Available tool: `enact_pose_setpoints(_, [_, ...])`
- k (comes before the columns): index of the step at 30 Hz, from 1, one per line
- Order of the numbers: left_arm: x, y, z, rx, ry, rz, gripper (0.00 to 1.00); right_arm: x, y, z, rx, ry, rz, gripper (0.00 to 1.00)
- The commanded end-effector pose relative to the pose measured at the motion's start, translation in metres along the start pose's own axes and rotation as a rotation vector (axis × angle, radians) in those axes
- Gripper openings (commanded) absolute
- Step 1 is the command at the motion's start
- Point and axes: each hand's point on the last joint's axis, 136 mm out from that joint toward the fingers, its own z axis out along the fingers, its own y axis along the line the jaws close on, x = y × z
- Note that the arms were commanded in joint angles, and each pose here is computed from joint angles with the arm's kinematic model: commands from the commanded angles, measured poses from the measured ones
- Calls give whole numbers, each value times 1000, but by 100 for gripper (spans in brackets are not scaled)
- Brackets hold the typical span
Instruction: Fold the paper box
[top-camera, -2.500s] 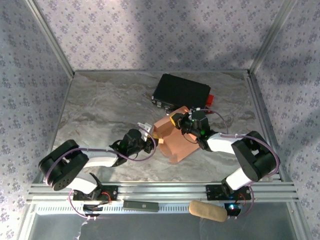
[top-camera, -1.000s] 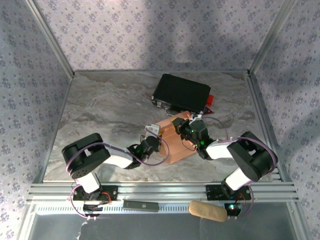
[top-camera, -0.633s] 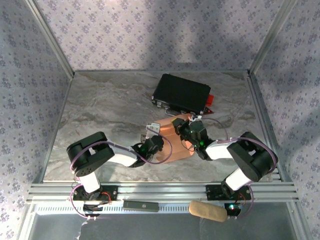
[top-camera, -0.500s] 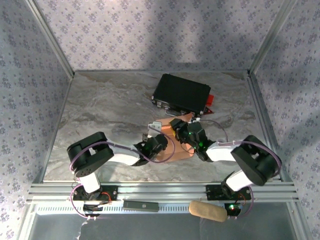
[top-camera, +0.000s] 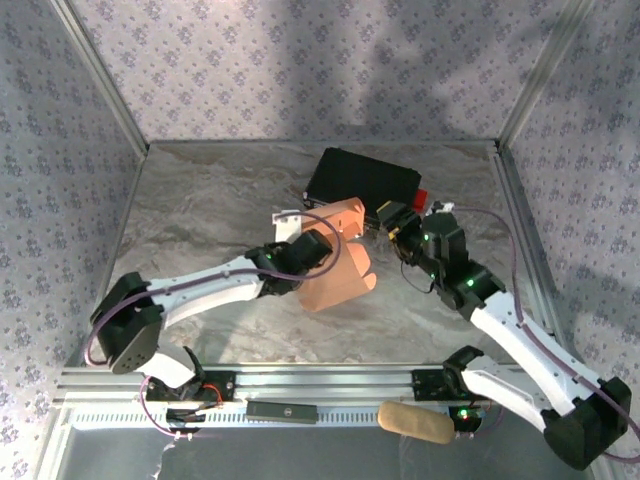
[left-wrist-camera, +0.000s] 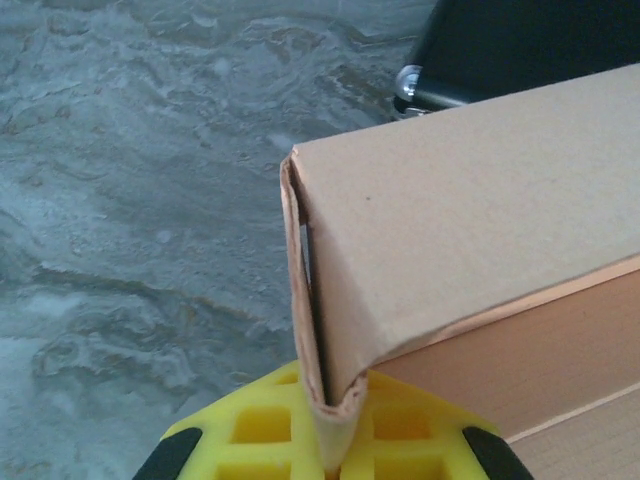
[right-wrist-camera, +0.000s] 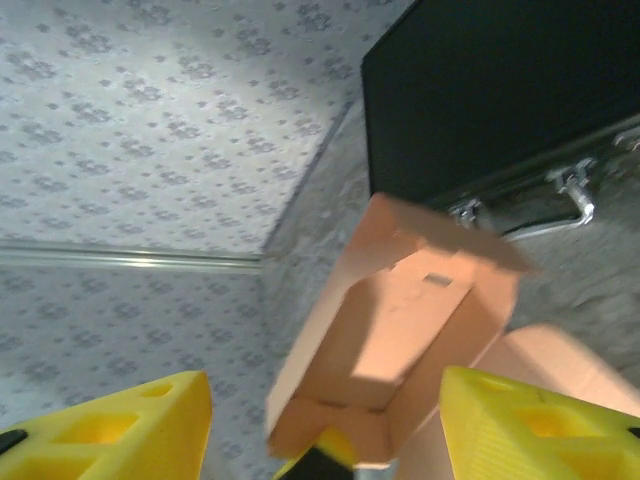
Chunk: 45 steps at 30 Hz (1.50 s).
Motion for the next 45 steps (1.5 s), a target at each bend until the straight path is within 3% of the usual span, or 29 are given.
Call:
enact_pose_setpoints(1, [3,11,-15,52,147,65,0,9,-7,2,135,126,-164,60])
enact_pose_setpoints(8, [-10,25,-29,102,223,100,0,12,39,34,141,215,-199,54])
enact_pose_setpoints(15, [-16,32,-38,111,224,94,0,36,51,74,176,262,-209,52])
enact_pose_setpoints(28, [-18,33,-44,131,219,72,0,62,18,110,266,277,-213,49])
enact_pose_setpoints(38, [-19,31,-43,137,213,62,0,82,12,105,265,312,-194,50])
enact_pose_setpoints(45, [-20,26,-42,141,210,61,0,92,14,106,247,328,-160,46])
